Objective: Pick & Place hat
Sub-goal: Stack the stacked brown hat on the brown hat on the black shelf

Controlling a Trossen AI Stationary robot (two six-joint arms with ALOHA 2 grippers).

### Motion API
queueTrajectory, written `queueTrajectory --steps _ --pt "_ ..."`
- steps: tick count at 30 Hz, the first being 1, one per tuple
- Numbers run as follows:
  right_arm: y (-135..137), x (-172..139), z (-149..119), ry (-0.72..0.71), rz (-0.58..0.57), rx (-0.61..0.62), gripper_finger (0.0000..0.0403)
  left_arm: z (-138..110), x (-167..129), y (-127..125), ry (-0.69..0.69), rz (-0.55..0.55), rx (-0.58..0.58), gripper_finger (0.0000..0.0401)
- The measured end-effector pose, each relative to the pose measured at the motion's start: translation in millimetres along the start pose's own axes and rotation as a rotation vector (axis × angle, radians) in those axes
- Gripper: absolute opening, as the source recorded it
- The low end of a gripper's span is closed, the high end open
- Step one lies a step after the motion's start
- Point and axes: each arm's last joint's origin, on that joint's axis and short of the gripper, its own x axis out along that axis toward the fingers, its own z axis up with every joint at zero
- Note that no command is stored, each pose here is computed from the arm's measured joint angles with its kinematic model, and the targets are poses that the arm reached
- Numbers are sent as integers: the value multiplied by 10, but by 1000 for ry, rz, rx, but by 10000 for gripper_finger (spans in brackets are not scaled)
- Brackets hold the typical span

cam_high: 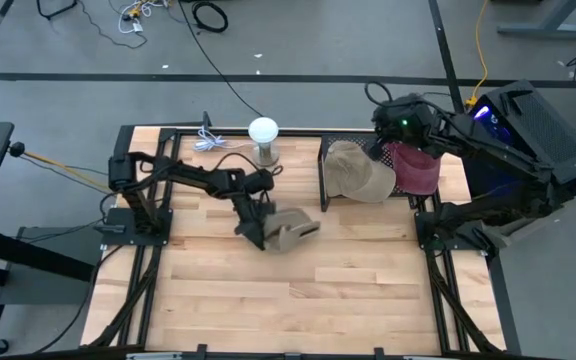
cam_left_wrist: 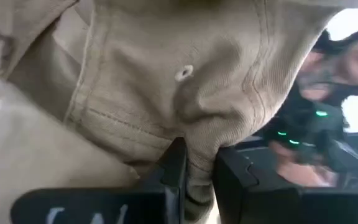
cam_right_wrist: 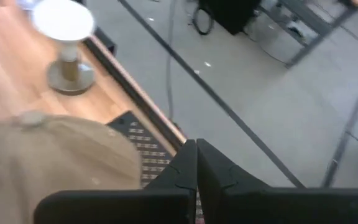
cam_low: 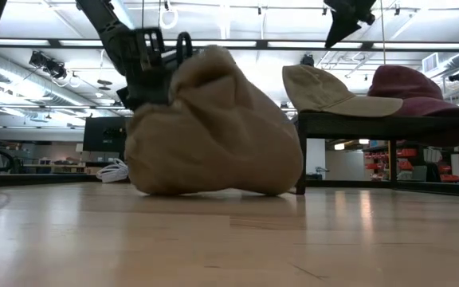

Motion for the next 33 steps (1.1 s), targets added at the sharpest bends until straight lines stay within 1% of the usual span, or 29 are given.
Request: queueTrajectory --steps 3,6,10,13,17,19,21,23,24,26,28,31,33 --pt "52 -21 8 -13 46 -39 6 42 60 -67 2 -75 -5 52" --pt "117 -53 47 -61 78 -96 5 123 105 -146 -10 -145 -20 52" --pt "233 -118 125 -166 158 -225 2 260 124 -261 -50 -212 -43 52" --pt "343 -183 163 -253 269 -364 1 366 102 -356 -98 -253 -38 52" --pt "507 -284 157 -355 492 -539 1 463 54 -447 -171 -274 -52 52" --pt "595 -343 139 -398 590 -604 1 479 45 -457 -190 -273 -71 52" --pt "702 -382 102 -443 644 -652 1 483 44 -455 -203 -266 -78 52" --pt "833 -401 26 -476 650 -673 1 485 44 -454 -207 -263 -85 52" --pt "899 -406 -16 -494 635 -668 0 487 44 -453 -213 -260 -95 52" --pt "1045 -405 -141 -508 608 -664 0 488 44 -452 -216 -258 -106 52" --pt "1199 -401 -284 -517 605 -671 0 489 43 -454 -214 -261 -122 52" --pt "1403 -436 -439 -543 622 -640 0 491 42 -458 -210 -267 -151 52" --pt "1504 -490 -502 -574 636 -595 0 493 38 -463 -209 -271 -147 52"
